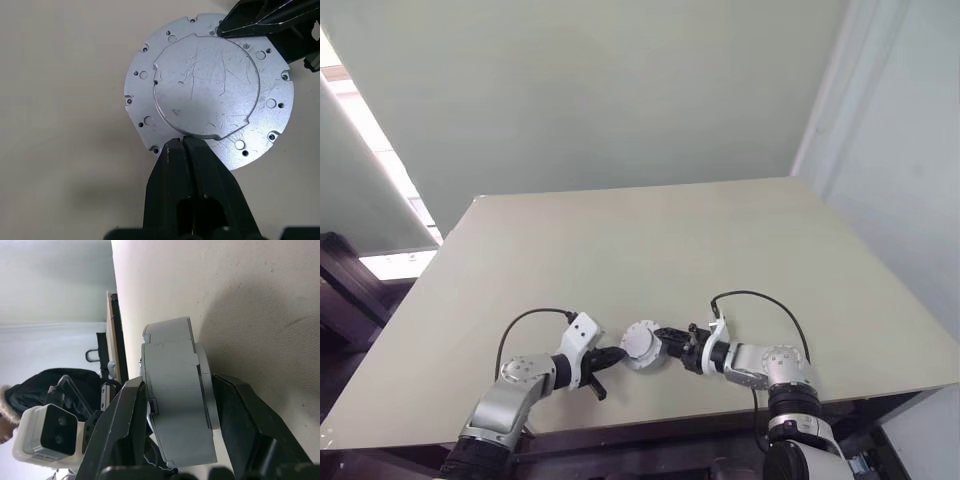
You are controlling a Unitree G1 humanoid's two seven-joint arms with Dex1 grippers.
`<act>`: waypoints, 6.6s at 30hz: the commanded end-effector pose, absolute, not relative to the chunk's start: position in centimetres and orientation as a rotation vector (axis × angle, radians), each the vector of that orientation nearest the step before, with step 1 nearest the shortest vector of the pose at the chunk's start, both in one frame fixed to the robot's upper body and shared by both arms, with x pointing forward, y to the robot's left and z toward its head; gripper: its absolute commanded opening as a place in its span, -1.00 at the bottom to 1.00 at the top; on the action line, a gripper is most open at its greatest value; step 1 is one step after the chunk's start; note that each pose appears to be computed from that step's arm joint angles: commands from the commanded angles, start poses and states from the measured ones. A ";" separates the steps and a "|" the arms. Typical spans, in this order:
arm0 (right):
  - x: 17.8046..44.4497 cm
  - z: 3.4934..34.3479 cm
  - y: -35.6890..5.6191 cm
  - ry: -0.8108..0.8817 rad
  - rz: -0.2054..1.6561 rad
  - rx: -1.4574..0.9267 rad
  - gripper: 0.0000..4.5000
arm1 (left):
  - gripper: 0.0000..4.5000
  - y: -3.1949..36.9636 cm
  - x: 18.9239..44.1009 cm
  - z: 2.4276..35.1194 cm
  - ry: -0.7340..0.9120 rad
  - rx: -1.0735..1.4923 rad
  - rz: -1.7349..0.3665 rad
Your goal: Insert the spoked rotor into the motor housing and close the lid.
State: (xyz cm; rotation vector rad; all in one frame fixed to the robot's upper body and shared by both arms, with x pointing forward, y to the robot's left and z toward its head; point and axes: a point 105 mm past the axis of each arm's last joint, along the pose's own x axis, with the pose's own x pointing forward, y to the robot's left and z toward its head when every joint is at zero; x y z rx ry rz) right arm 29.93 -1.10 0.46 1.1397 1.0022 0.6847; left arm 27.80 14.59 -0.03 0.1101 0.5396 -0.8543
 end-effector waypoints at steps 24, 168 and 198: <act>30.9 4.4 1.0 0.814 0.787 1.513 -0.21 | 1.00 19.6 28.0 2.6 0.622 -0.593 -0.548; 30.6 6.0 1.9 0.689 0.881 1.133 1.00 | -0.09 20.1 33.0 -0.7 0.217 -1.429 -0.449; 32.4 8.9 -1.8 0.057 0.843 0.103 1.00 | -0.09 25.9 33.1 8.4 0.115 -0.398 -0.021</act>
